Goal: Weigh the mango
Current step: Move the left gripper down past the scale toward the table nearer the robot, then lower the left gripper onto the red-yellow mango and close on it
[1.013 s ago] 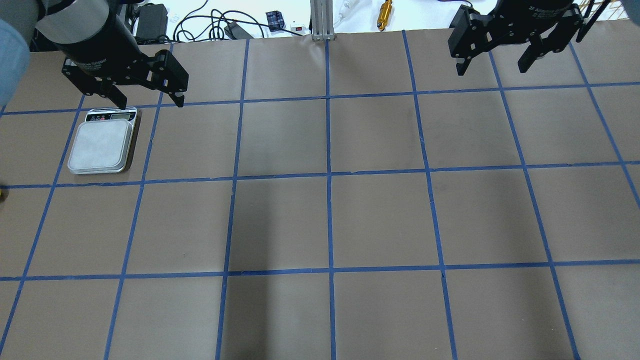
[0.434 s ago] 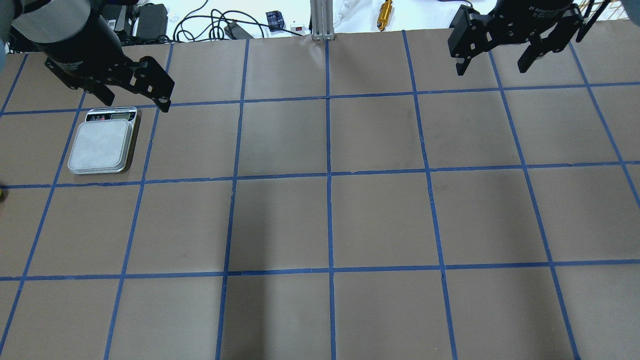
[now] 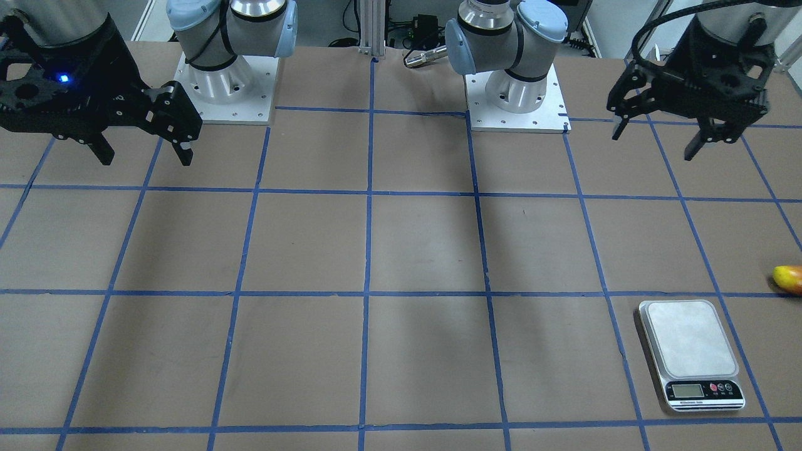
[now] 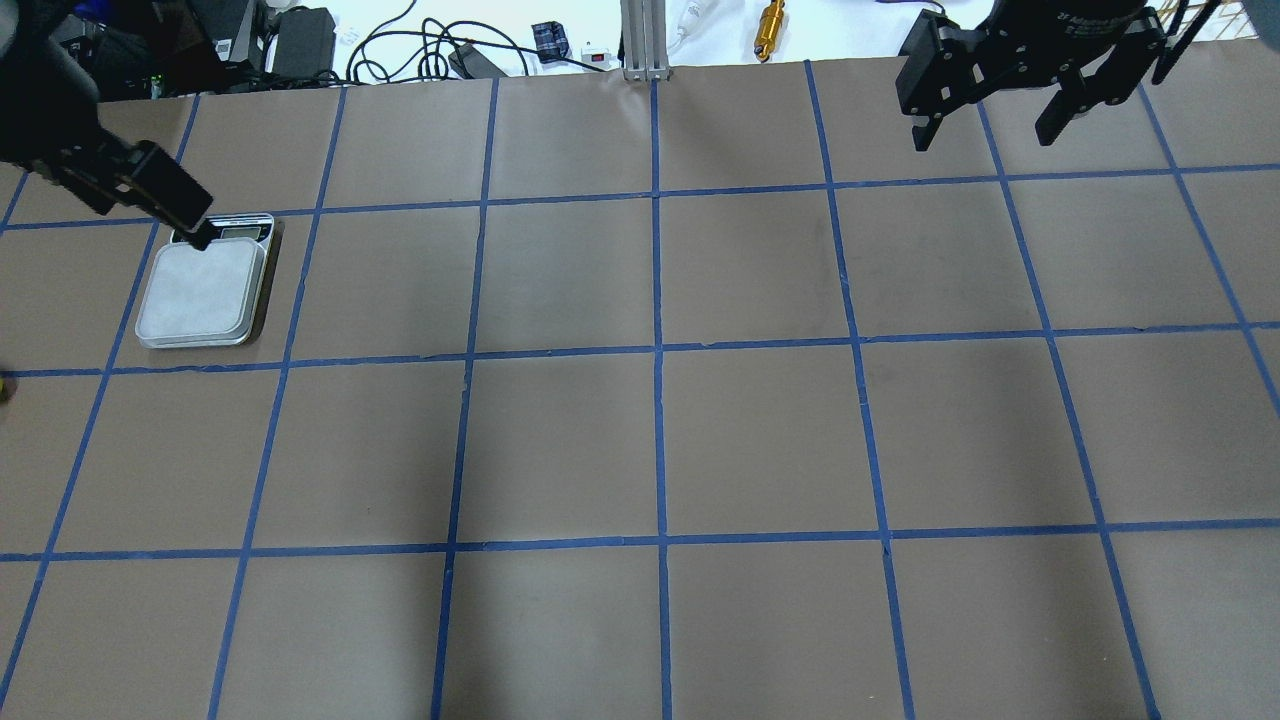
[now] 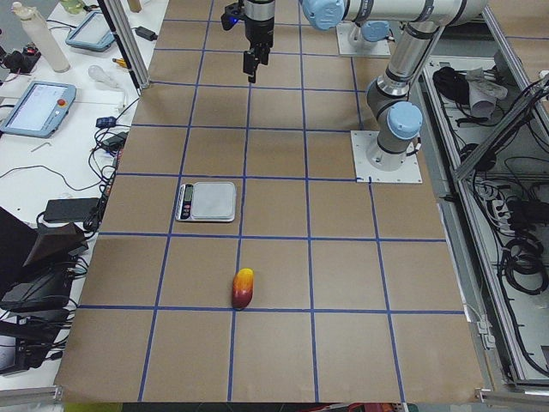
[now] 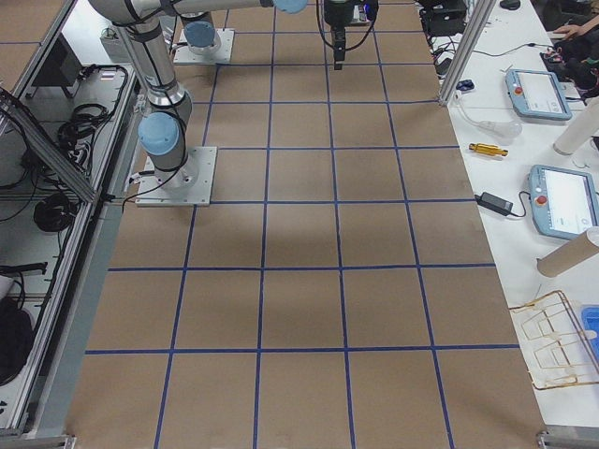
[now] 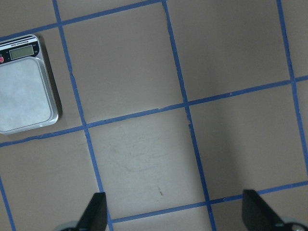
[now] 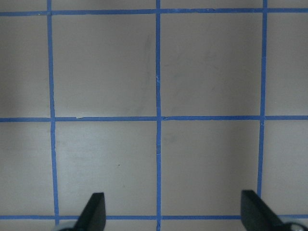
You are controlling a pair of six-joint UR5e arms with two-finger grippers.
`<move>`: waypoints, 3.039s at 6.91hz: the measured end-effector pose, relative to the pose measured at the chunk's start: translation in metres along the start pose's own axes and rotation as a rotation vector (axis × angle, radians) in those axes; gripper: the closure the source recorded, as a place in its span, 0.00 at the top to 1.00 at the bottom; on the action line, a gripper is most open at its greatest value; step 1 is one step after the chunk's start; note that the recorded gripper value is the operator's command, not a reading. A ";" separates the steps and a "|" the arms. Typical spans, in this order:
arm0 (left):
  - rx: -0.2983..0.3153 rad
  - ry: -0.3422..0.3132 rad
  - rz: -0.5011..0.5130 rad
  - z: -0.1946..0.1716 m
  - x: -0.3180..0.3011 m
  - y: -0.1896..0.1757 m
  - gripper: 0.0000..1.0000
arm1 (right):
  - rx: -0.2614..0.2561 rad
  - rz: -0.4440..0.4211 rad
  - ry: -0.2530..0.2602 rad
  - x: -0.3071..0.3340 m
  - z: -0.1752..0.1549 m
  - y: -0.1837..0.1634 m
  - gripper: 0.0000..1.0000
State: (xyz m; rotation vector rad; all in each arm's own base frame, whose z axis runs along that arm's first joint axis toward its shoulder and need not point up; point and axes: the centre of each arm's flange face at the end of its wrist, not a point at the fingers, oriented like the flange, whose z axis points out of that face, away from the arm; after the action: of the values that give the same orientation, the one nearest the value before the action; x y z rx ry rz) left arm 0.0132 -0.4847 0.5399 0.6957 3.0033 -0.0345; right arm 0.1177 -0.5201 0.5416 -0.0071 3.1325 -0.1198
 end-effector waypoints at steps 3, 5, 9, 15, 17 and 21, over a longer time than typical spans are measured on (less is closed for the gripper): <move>-0.028 0.004 0.248 0.009 -0.125 0.072 1.00 | 0.001 0.000 0.000 0.000 0.000 0.000 1.00; -0.029 0.010 0.453 0.044 -0.208 0.113 1.00 | 0.000 0.000 0.000 0.000 0.000 0.000 1.00; 0.045 0.036 0.740 0.133 -0.353 0.169 1.00 | 0.000 0.000 0.000 0.000 0.000 0.000 1.00; 0.051 0.039 1.045 0.309 -0.472 0.185 1.00 | 0.000 0.000 0.000 0.000 0.000 0.000 1.00; 0.052 0.054 1.094 0.347 -0.477 0.186 1.00 | 0.000 0.000 0.000 0.000 0.000 0.000 1.00; 0.051 0.098 1.115 0.394 -0.471 0.192 1.00 | 0.000 0.000 0.000 0.000 0.000 0.000 1.00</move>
State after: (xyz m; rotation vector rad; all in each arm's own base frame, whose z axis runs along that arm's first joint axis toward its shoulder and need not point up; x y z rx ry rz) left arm 0.5401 -0.5331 0.1745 2.2503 2.2483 -0.0219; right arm 0.1178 -0.5202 0.5414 -0.0074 3.1326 -0.1193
